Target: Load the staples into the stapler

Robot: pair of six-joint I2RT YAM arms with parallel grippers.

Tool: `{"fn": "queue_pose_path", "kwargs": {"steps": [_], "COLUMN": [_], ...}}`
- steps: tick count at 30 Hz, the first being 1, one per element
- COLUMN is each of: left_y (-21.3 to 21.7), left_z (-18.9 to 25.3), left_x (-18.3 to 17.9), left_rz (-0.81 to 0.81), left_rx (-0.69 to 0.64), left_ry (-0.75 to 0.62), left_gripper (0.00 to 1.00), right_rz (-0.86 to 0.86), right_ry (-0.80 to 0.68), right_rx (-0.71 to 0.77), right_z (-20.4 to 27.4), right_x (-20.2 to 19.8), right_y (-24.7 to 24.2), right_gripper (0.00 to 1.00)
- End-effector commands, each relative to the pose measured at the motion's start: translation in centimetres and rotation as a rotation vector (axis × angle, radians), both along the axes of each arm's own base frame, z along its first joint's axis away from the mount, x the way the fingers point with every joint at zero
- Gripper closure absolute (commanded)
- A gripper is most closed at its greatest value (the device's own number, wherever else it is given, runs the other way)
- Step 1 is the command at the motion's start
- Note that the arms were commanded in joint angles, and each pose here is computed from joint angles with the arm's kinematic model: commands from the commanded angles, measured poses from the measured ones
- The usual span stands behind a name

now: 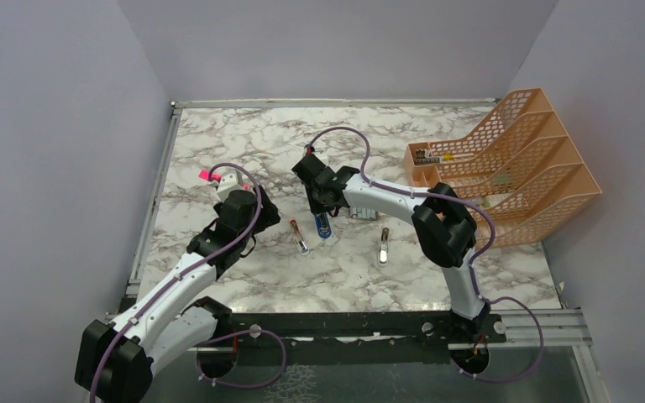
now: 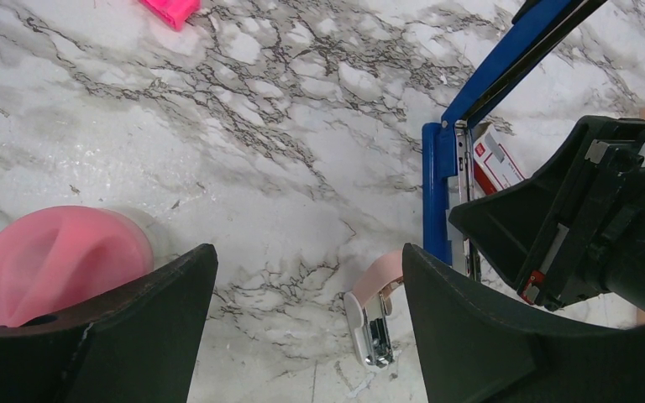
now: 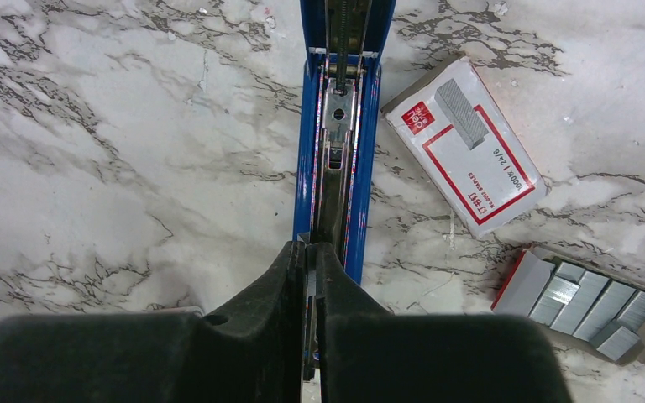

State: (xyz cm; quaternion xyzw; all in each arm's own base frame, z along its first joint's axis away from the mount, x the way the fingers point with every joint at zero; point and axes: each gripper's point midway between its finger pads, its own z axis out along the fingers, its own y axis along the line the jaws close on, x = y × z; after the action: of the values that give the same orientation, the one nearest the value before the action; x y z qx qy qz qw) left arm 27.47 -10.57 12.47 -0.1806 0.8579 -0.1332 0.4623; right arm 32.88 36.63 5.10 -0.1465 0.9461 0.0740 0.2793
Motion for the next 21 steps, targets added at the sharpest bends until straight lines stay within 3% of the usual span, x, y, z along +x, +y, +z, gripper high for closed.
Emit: {"fn": "queue_pose_path", "kwargs": {"steps": [1,21], "left_y": [-0.2,-0.1], "left_z": [0.4,0.5], "left_x": [0.0,-0.1], "left_rz": [-0.009,-0.008], "left_rx": [-0.024,-0.026], "left_ry": [-0.016,-0.017], "left_gripper": [0.18,0.18], "right_rz": [0.002,0.054], "right_ry": [0.037,0.048], "right_rx": [-0.046,0.156], "right_z": [-1.2,3.8], "right_x": [-1.0,-3.2], "right_y": [-0.4,1.0], "right_gripper": [0.90,0.90]}}
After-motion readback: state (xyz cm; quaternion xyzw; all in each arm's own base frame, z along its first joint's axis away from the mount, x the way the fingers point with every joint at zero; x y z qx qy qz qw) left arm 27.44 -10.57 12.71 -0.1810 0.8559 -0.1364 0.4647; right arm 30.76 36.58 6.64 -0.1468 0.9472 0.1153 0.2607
